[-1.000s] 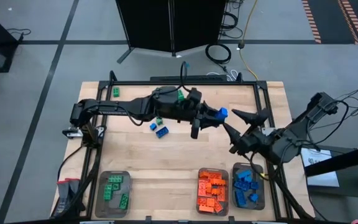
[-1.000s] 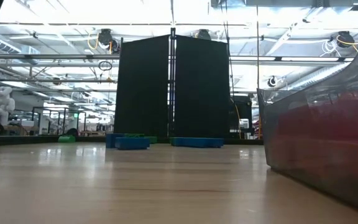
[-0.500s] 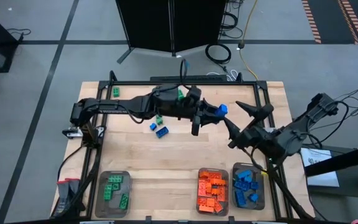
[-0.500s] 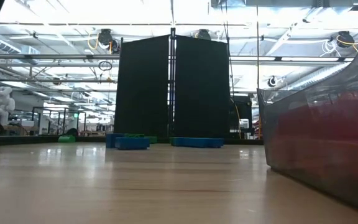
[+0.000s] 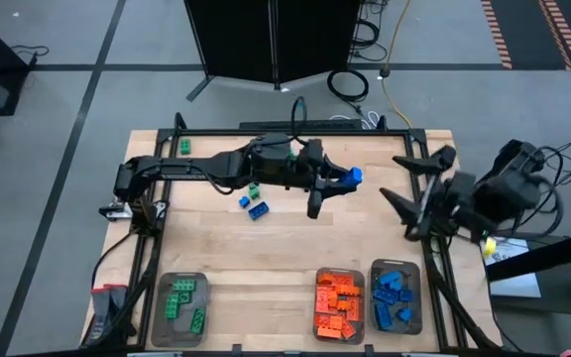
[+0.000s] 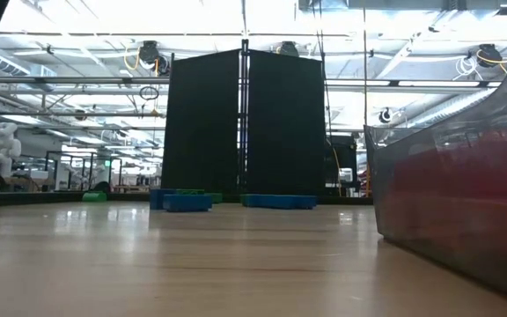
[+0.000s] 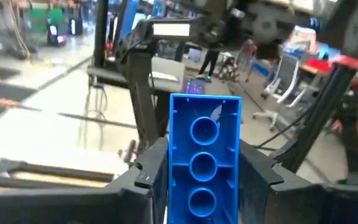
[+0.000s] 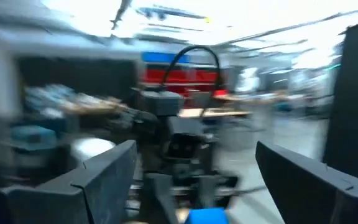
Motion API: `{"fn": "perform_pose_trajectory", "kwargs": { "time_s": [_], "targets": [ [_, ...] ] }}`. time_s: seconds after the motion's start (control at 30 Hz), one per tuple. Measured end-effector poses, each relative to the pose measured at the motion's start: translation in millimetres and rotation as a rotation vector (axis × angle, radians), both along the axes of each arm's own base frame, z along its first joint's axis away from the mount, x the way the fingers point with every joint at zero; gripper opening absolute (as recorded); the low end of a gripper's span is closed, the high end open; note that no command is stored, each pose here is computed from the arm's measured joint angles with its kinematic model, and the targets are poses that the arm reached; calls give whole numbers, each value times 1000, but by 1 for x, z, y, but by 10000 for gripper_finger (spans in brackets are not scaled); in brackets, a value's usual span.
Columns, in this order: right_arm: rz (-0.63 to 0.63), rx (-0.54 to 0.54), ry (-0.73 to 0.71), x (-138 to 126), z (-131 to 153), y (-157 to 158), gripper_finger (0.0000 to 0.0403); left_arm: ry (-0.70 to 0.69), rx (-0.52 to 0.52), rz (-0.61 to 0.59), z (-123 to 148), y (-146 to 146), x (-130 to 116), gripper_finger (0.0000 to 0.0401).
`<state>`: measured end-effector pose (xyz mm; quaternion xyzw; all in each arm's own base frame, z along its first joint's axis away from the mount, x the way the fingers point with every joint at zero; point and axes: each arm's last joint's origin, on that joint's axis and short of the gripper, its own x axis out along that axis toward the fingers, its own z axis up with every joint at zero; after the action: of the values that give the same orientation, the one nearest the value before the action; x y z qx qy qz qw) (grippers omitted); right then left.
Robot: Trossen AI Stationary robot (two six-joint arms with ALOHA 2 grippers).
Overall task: Sort blocks
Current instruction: Put the blue game piece into the right black bin
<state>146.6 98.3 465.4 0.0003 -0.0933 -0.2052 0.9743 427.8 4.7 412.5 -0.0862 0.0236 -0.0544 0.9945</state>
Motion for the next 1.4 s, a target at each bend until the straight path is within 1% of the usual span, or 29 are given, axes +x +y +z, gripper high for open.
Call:
{"fn": "perform_pose_trajectory", "kwargs": {
  "time_s": [0.07,0.23,0.3,0.37,0.43,0.57,0.67,0.77,0.93,1.1,1.4],
  "targets": [
    [86,56,-43,-7,2,-6,325,-25,47,1,3,-1,-1,122],
    [97,93,4,-8,-6,-14,325,-48,80,0,6,-2,-1,122],
    [81,73,24,-2,-9,-12,325,-66,80,4,7,-2,-1,122],
    [59,27,51,6,-12,-11,325,-89,80,1,10,-3,-2,122],
    [67,-11,66,13,-15,-10,325,-91,80,0,10,-4,-2,122],
    [37,-36,85,27,-19,-14,325,-81,75,0,9,-4,-2,122],
    [27,-57,98,33,-21,-17,325,-84,75,-1,9,-4,-2,122],
    [64,-54,78,35,-19,-22,325,-81,75,-3,9,-4,-2,122],
    [61,-59,93,39,-21,-28,325,-82,75,-11,9,-6,-2,122],
    [106,-28,104,43,-25,-33,325,-83,74,-21,9,-10,-2,122],
    [106,-20,136,45,-29,-38,320,-82,74,-22,9,-10,-2,122]
  ]
}}
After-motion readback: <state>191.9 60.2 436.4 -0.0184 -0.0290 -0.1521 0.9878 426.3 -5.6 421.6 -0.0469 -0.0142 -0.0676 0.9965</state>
